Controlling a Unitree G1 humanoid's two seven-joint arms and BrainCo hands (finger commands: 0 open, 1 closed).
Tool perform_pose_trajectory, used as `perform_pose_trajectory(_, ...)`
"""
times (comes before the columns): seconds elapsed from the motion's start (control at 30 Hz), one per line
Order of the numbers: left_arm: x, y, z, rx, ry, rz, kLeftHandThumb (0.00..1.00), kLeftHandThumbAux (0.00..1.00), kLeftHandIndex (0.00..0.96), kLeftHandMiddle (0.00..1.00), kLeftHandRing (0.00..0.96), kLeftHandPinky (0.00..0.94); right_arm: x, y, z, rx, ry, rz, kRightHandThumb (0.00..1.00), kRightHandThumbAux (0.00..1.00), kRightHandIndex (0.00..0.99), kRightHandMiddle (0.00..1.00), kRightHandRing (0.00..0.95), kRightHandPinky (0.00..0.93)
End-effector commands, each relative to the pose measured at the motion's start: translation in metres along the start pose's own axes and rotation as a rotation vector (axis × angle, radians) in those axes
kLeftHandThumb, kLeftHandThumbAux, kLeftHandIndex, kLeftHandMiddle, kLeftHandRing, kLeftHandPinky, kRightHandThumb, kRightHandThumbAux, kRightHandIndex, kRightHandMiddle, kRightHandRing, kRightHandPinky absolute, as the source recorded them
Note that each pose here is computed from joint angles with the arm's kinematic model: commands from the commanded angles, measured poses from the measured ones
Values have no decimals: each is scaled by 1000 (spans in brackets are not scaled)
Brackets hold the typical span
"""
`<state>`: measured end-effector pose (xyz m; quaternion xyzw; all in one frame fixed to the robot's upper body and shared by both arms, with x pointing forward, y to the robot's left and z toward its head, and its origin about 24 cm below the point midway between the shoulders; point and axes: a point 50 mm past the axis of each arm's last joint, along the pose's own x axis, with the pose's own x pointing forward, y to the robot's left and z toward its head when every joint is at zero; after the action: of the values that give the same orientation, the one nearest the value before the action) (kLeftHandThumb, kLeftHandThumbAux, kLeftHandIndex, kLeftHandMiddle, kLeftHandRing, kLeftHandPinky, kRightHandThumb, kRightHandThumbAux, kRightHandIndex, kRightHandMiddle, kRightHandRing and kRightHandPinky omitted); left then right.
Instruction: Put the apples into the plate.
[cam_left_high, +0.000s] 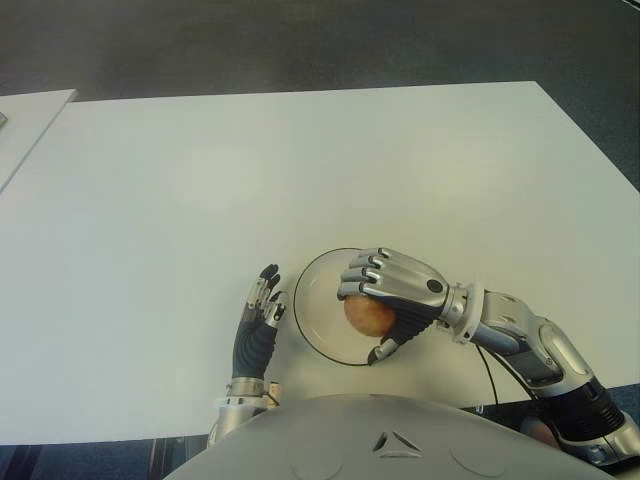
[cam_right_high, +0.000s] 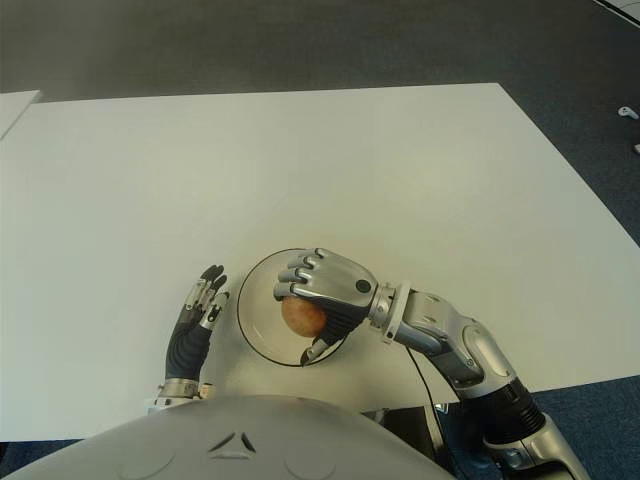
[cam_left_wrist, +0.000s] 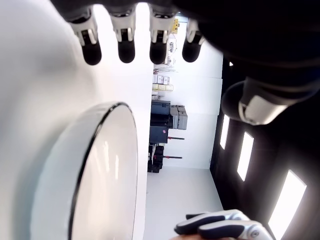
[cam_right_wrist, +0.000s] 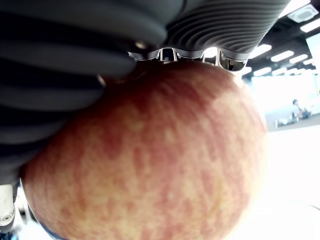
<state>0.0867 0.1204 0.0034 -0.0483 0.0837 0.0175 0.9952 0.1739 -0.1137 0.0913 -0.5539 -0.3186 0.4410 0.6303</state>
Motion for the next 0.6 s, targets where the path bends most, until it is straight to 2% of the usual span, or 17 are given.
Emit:
perform_pose_trajectory(0.03, 0, -1, 0, -10, 14, -3, 47, 437, 6, 37, 71, 143, 1, 0, -3, -2, 6, 41, 107, 452, 9, 7, 3, 3)
perform_pose_trajectory(0.6, 2, -2, 0, -46, -7, 4, 66, 457, 31, 56, 91, 147, 4, -2, -7, -3, -7, 43, 25, 357, 0, 0, 0, 0)
